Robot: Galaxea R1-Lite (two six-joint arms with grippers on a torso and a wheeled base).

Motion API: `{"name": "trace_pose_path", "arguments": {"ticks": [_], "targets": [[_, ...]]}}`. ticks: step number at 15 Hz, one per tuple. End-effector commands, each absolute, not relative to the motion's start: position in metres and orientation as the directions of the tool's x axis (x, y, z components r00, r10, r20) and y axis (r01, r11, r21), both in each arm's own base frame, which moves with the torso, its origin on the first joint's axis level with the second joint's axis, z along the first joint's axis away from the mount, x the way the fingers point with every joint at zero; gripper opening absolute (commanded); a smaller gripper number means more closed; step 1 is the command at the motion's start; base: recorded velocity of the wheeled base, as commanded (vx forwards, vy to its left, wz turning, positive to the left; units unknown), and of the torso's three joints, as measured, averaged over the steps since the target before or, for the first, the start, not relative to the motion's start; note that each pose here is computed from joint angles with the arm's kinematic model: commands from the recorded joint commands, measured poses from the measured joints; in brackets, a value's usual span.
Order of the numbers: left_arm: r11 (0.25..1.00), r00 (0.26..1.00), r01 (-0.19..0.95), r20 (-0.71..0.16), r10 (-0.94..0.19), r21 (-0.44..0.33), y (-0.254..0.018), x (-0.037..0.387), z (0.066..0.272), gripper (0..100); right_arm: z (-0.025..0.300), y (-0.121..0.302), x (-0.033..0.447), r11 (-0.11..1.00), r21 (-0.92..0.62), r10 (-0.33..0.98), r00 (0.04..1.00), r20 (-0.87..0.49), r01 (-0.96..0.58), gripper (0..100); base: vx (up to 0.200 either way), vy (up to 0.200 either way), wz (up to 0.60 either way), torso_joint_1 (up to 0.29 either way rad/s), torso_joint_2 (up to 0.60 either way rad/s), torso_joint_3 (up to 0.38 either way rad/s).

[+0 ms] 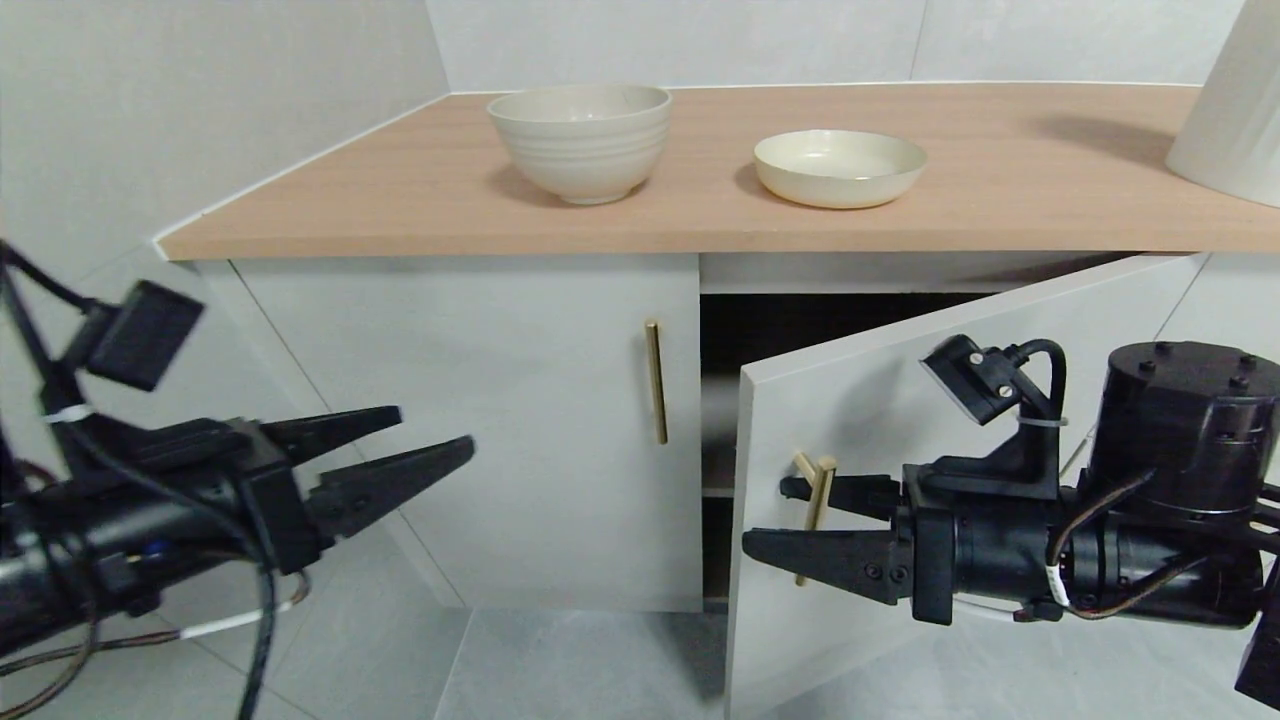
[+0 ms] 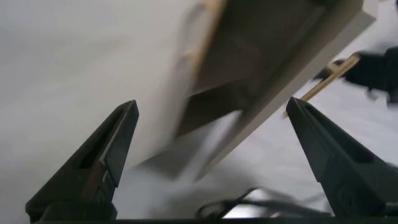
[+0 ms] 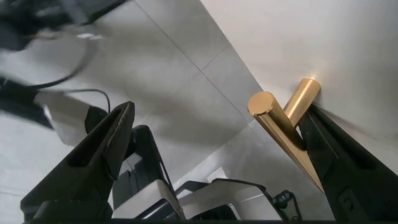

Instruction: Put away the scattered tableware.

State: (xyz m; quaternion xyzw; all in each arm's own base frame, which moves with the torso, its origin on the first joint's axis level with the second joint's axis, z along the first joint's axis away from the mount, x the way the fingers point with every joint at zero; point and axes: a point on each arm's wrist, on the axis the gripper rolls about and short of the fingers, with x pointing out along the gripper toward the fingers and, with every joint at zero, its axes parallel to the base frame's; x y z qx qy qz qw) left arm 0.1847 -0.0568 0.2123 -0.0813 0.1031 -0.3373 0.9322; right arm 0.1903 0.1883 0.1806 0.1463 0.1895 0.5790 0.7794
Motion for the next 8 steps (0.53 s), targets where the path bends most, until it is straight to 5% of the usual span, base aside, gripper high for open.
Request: {"name": "trace_pose_path", "arguments": {"ticks": [1,4,5,8], "targets": [[0.647,0.615,0.682,-0.212,-0.760,-0.342,-0.119,0.238,0.163,100,0.180,0.188,0.189,0.285,0.444,0.959,0.253,-0.130,-0.849,100,0.000,0.000,0.00,0.000,0.00,0.000],[0.594,0.574,0.735,-0.166,-0.802,-0.327,-0.159,0.245,0.152,100,0.181,0.186,0.187,0.283,0.441,0.959,0.254,-0.126,-0.852,100,0.000,0.000,0.00,0.000,0.00,0.000],[0.570,0.548,0.755,-0.165,-0.820,-0.325,-0.168,0.242,0.150,0,0.181,0.187,0.188,0.284,0.442,0.959,0.254,-0.127,-0.851,100,0.000,0.000,0.00,0.000,0.00,0.000],[0.545,0.536,0.777,-0.123,-0.835,-0.314,-0.175,0.242,0.153,0,0.181,0.186,0.187,0.283,0.441,0.959,0.254,-0.126,-0.852,100,0.000,0.000,0.00,0.000,0.00,0.000]]}}
